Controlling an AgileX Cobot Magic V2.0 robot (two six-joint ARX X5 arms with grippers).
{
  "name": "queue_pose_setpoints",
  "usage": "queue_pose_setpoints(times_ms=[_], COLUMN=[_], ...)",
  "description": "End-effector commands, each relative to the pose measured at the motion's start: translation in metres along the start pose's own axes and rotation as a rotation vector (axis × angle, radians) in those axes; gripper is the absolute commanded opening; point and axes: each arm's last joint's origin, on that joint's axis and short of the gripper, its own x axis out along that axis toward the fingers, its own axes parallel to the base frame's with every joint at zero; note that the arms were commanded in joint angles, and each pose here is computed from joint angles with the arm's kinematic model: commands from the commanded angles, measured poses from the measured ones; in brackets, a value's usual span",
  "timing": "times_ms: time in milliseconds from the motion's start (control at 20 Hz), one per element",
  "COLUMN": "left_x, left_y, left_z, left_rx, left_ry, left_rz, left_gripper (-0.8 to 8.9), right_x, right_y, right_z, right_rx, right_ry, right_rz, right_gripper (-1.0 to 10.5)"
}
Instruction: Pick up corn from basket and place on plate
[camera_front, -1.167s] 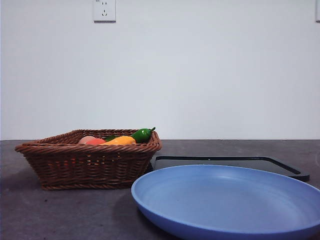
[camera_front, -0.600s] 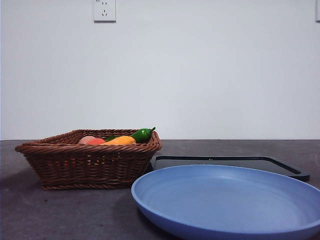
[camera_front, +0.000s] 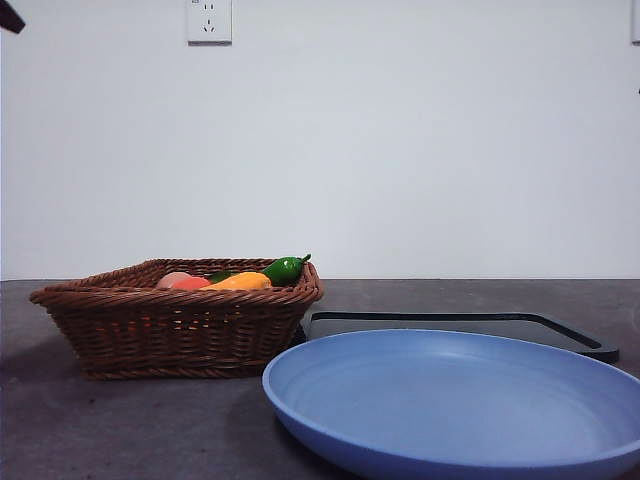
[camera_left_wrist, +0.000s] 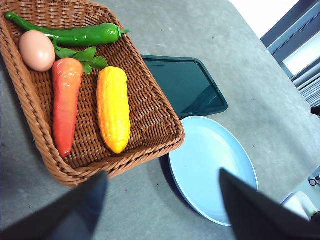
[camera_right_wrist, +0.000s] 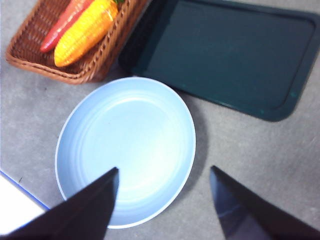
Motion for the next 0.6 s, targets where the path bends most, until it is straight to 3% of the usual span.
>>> queue_pose_setpoints(times_ms=[50,600], left_x=[-0.001,-0.001], left_y=[-0.002,-0.002], left_z=[0.005,0.005], left_rx=[0.028,0.027], left_ry=[-0.013,-0.013], left_rz=[-0.009,-0.009], left_gripper=[4.04,4.04], right_x=[0.005,0.092], right_y=[-0.002,-0.031], right_z=[0.007,0.02], right_rx=[0.022,0.101], right_ry=[0.017,0.291], right_rz=[0.003,0.041], right_gripper=[3.2,3.1])
